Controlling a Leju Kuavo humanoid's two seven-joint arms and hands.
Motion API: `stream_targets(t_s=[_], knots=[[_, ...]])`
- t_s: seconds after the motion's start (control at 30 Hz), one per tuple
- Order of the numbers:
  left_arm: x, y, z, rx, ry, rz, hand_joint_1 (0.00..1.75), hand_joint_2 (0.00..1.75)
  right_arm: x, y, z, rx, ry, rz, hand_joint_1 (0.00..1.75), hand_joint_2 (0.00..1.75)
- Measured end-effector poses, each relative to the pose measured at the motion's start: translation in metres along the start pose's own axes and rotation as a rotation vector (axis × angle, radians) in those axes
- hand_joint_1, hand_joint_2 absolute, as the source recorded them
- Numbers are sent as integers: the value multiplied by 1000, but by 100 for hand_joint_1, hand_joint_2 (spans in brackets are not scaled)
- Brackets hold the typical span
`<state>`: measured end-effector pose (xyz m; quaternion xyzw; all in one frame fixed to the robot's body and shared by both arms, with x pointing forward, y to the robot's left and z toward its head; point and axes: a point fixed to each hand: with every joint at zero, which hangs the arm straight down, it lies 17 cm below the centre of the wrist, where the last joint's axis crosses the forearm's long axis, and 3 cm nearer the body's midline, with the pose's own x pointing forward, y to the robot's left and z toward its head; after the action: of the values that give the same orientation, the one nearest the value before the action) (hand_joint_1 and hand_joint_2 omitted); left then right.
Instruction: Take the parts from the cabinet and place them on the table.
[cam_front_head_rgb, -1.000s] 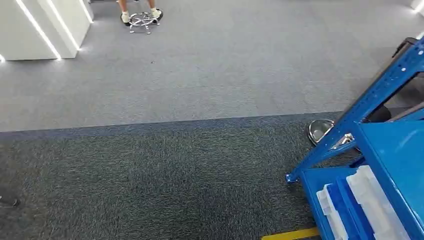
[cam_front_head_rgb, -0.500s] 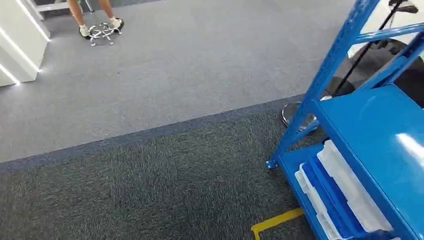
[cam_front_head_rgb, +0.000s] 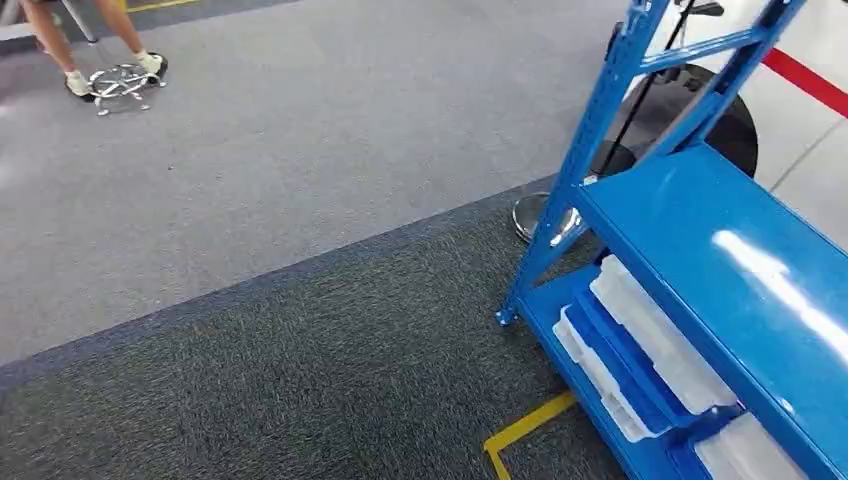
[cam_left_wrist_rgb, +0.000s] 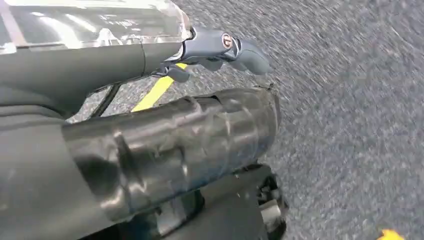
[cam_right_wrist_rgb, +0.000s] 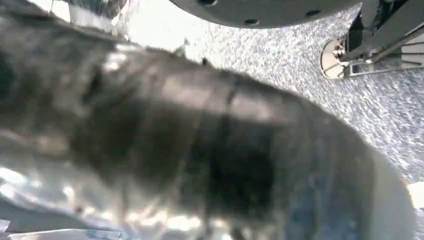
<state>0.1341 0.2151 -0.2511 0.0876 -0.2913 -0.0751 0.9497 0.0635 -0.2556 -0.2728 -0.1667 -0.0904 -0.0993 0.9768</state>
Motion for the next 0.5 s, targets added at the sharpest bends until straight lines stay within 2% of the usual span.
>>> stream_targets(t_s=[0.5], knots=[[6,-1,-2,-3,-9,3,0,0,2,0,0,2,-4,3,0,0]])
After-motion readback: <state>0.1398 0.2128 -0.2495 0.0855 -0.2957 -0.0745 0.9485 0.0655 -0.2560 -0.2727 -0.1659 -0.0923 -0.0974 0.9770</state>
